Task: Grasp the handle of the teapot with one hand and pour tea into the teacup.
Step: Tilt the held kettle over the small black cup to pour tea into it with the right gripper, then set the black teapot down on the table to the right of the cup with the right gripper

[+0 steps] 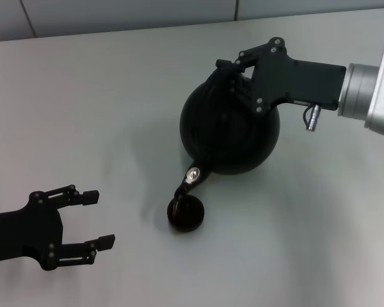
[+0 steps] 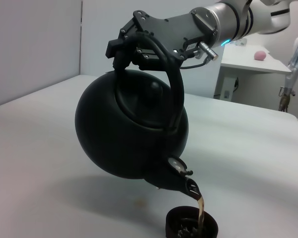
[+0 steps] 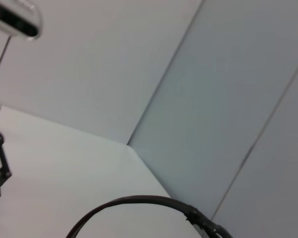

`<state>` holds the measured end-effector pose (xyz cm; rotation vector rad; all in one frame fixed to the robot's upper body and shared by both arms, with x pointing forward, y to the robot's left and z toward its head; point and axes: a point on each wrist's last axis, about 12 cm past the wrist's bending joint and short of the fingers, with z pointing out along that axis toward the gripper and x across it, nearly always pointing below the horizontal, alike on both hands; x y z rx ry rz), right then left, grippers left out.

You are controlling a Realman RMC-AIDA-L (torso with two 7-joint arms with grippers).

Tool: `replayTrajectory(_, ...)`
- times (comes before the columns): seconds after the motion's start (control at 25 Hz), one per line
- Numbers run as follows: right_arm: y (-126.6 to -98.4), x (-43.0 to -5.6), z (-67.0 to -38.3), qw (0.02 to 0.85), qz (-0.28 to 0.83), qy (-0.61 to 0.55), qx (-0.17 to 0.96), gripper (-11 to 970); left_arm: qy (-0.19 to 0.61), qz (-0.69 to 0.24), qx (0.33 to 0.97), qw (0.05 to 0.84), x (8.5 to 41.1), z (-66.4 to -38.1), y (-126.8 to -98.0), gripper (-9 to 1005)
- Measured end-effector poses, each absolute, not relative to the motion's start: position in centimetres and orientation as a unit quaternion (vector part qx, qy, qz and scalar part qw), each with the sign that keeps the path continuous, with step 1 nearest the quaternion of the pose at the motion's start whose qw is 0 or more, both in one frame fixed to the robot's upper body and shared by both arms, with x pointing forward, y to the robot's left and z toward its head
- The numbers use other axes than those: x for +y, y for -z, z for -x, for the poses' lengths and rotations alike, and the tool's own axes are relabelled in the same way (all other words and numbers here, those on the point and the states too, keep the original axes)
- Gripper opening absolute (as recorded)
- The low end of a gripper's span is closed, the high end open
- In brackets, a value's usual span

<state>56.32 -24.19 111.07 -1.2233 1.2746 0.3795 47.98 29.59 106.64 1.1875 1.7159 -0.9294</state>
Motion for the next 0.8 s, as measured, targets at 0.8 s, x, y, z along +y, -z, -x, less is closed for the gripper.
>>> replayTrajectory(0.8, -108.9, -27.4, -55.0, 0.672, 0.358, -0.199, 0.617, 95, 0.368, -0.475, 0.682, 0.417, 29.6, -48.3, -106.8, 829)
